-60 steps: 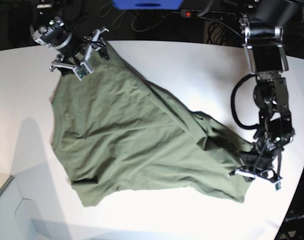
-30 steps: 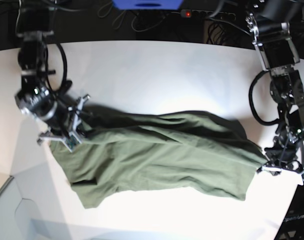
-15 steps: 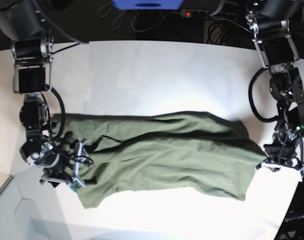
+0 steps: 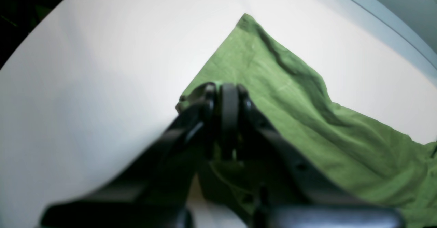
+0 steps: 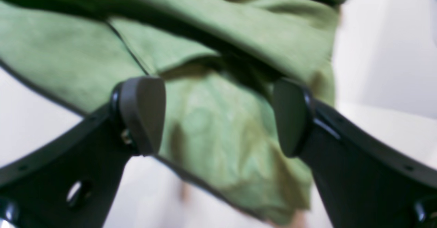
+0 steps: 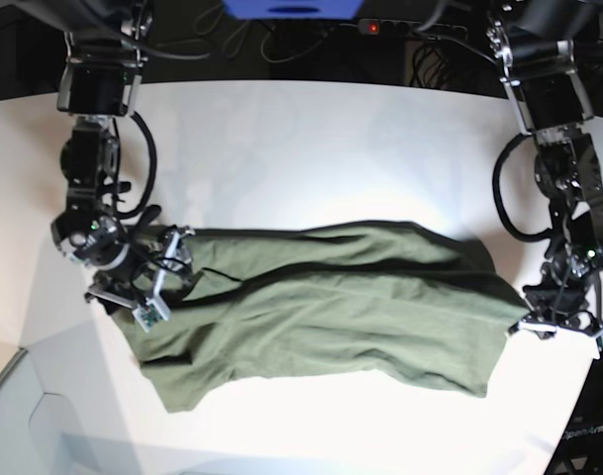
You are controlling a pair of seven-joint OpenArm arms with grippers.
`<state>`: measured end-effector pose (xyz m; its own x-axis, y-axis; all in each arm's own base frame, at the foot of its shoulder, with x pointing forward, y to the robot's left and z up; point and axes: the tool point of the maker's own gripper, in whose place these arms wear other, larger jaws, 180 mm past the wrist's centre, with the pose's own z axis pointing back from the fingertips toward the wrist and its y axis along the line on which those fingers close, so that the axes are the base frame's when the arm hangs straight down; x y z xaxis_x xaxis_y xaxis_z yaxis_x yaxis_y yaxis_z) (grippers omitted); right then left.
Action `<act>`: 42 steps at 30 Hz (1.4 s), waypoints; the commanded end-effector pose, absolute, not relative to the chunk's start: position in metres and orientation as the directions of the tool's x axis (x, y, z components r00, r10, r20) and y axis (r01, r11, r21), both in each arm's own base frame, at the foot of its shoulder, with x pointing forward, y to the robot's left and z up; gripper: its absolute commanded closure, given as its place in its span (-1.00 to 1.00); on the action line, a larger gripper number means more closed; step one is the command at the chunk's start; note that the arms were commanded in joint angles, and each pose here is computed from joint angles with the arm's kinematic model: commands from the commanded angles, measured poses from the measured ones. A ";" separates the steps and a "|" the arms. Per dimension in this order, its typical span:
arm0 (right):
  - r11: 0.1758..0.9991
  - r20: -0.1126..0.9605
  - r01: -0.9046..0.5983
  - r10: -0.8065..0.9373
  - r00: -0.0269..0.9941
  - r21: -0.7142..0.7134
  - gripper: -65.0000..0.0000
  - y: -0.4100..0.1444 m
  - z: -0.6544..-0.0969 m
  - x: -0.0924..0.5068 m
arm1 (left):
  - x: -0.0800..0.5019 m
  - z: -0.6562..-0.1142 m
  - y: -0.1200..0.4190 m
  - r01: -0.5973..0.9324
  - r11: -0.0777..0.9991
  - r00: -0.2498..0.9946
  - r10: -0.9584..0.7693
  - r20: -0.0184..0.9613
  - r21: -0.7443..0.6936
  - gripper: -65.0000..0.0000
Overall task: Layout the t-shirt on the table in an organized manner, then fold the t-shirt properly
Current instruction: 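Hold the shirt with both grippers and stretch it between them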
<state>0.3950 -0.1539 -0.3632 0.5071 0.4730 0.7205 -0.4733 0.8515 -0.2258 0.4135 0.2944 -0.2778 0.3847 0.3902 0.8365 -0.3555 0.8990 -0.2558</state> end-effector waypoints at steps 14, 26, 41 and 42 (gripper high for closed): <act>0.872 0.745 -0.477 0.391 0.541 -0.112 -0.51 -0.131 -0.373 0.422 | 0.406 -0.273 0.305 -0.360 0.906 0.370 0.358 0.857 -0.222 1.00; 0.871 0.744 -0.486 0.373 0.554 -0.075 -0.51 -0.119 -0.377 0.430 | 0.402 -0.278 0.308 -0.364 0.907 0.382 0.353 0.854 -0.212 1.00; 0.869 0.735 -0.493 0.362 0.574 -0.043 0.55 -0.111 -0.386 0.427 | 0.402 -0.278 0.308 -0.364 0.907 0.382 0.353 0.854 -0.212 1.00; 0.869 0.735 -0.493 0.362 0.574 -0.043 0.62 -0.111 -0.386 0.427 | 0.402 -0.278 0.308 -0.364 0.907 0.382 0.353 0.854 -0.212 1.00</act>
